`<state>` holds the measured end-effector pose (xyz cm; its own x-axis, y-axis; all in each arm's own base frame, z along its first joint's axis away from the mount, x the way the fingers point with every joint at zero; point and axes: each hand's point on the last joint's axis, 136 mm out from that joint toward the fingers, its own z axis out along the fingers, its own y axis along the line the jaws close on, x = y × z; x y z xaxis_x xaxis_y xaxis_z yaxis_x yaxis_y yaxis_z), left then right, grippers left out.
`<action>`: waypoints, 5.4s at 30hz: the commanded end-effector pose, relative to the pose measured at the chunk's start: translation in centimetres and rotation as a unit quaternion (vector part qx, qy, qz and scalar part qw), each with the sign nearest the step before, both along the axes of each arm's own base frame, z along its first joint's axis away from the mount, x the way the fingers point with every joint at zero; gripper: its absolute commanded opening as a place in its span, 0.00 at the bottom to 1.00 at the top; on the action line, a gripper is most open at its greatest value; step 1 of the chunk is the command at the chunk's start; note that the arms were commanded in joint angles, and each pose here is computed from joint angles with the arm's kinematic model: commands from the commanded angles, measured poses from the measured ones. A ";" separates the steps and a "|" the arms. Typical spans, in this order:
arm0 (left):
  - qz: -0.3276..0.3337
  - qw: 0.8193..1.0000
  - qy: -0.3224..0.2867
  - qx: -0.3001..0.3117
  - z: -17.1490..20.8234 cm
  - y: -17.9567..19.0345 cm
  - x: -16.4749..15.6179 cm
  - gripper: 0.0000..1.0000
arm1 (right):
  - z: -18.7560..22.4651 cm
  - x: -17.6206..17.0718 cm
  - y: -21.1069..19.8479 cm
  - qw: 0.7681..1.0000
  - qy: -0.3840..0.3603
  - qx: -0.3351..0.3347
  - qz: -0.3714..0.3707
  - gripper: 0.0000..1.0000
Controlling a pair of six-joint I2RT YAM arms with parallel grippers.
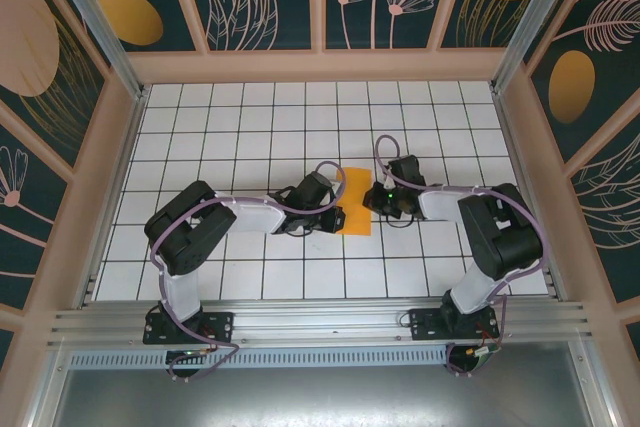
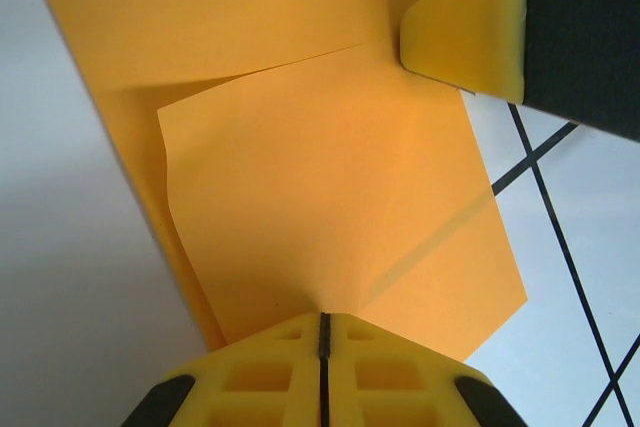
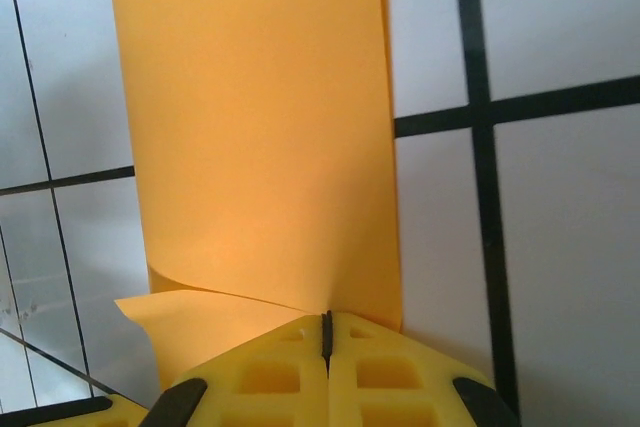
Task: Fold a paper plane with a square sheet of paper (fold left side to right side)
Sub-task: Fold the triangle a second time at the center of the table.
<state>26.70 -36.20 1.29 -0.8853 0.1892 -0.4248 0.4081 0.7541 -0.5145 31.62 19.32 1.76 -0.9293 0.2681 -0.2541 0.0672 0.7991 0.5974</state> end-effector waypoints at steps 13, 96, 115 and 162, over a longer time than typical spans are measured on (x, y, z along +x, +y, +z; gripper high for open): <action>0.013 0.996 0.046 0.075 -4.0 3.4 -2.2 0.11 | 4.0 1.2 -0.9 0.998 -0.061 0.024 -0.004 0.00; -0.020 0.998 0.025 -0.059 2.5 -0.8 -0.5 0.14 | -2.1 -2.8 2.2 0.997 0.067 -0.005 0.034 0.00; -0.023 0.999 0.041 -0.010 -0.7 -0.4 -0.2 0.14 | -2.1 -2.8 2.0 0.997 0.067 -0.015 0.035 0.00; 0.042 0.994 -0.016 -0.103 7.2 4.8 -0.3 0.47 | 7.1 0.8 1.8 0.994 -0.086 0.066 0.027 0.32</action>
<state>25.14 -30.87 6.26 -0.8946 0.0952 -0.4367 0.3660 0.7170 -0.5933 31.02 21.74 5.17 -0.9402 0.2223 -0.2582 -0.0112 0.7373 0.6754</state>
